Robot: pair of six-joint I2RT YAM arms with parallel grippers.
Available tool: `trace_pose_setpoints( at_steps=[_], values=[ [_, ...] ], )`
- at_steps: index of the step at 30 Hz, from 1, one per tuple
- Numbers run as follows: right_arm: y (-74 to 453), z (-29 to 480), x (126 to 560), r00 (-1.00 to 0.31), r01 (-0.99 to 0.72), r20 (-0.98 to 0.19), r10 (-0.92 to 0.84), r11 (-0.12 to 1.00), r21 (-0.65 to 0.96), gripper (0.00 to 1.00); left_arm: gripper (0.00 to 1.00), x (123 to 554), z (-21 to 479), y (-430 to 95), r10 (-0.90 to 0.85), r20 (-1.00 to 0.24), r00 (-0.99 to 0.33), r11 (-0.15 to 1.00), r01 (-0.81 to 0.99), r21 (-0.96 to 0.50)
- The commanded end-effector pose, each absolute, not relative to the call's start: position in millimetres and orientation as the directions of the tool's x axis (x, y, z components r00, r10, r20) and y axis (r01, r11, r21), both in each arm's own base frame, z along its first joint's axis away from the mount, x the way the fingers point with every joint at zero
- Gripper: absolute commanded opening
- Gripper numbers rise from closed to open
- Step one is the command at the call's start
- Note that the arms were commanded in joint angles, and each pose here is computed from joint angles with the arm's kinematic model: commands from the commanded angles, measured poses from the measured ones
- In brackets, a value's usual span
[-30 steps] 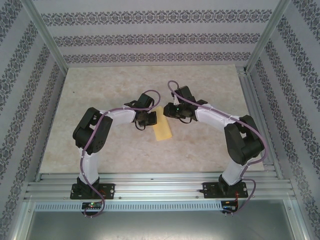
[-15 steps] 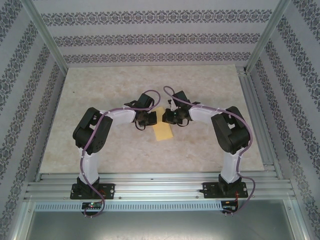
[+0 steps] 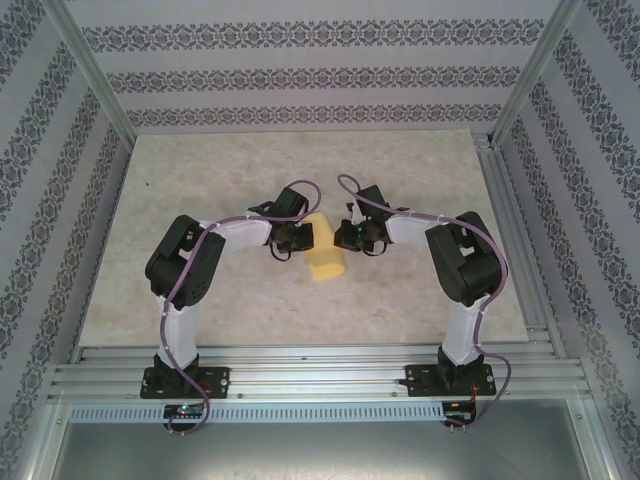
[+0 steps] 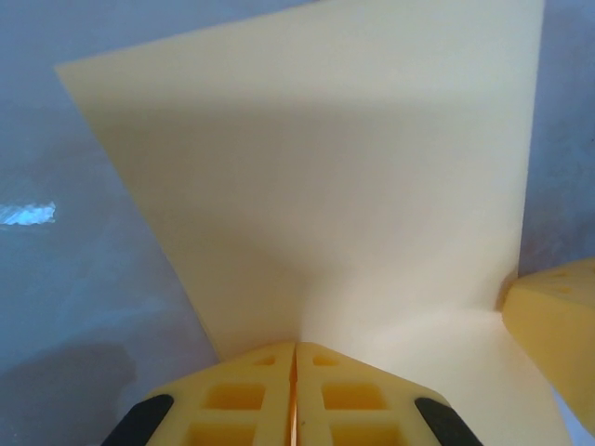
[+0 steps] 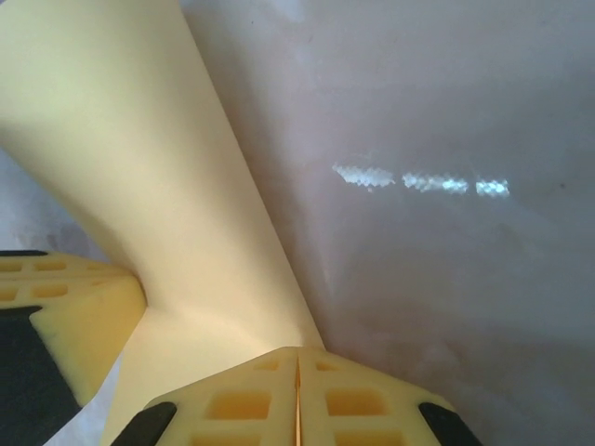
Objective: Fold a paper plane with a square sheet of paper (pick it up from the middle)
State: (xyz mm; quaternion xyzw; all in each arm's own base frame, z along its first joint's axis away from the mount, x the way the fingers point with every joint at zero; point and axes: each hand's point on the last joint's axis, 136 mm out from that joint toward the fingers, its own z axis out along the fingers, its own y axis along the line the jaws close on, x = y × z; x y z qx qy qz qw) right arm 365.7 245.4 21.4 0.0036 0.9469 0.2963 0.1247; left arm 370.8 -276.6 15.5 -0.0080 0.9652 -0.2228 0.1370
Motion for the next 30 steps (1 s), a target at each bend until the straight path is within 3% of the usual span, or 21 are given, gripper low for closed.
trace_pose_setpoints(
  at_steps=[1, 9, 19, 30],
  values=[
    [257.3, 56.5, 362.5, -0.956, -0.137, -0.29, 0.05, 0.797, 0.588, 0.1, 0.11, 325.6, -42.7, -237.8, -0.048, -0.1, -0.994, 0.968, -0.022, -0.249],
    [264.3, 32.6, 339.6, -0.976, -0.128, -0.216, 0.002, 0.801, 0.585, 0.11, 0.11, 325.1, -43.0, -243.7, -0.035, -0.101, -0.994, 0.966, -0.008, -0.257],
    [226.2, -7.6, 317.3, -0.993, -0.038, -0.113, 0.021, 0.864, 0.502, 0.11, 0.1, 324.6, -45.5, -242.9, -0.037, -0.102, -0.994, 0.968, -0.01, -0.249],
    [244.9, 20.3, 296.3, -0.991, -0.095, -0.128, -0.022, 0.798, 0.595, 0.12, 0.1, 326.2, -46.2, -243.5, -0.039, -0.105, -0.994, 0.968, -0.012, -0.25]
  ],
)
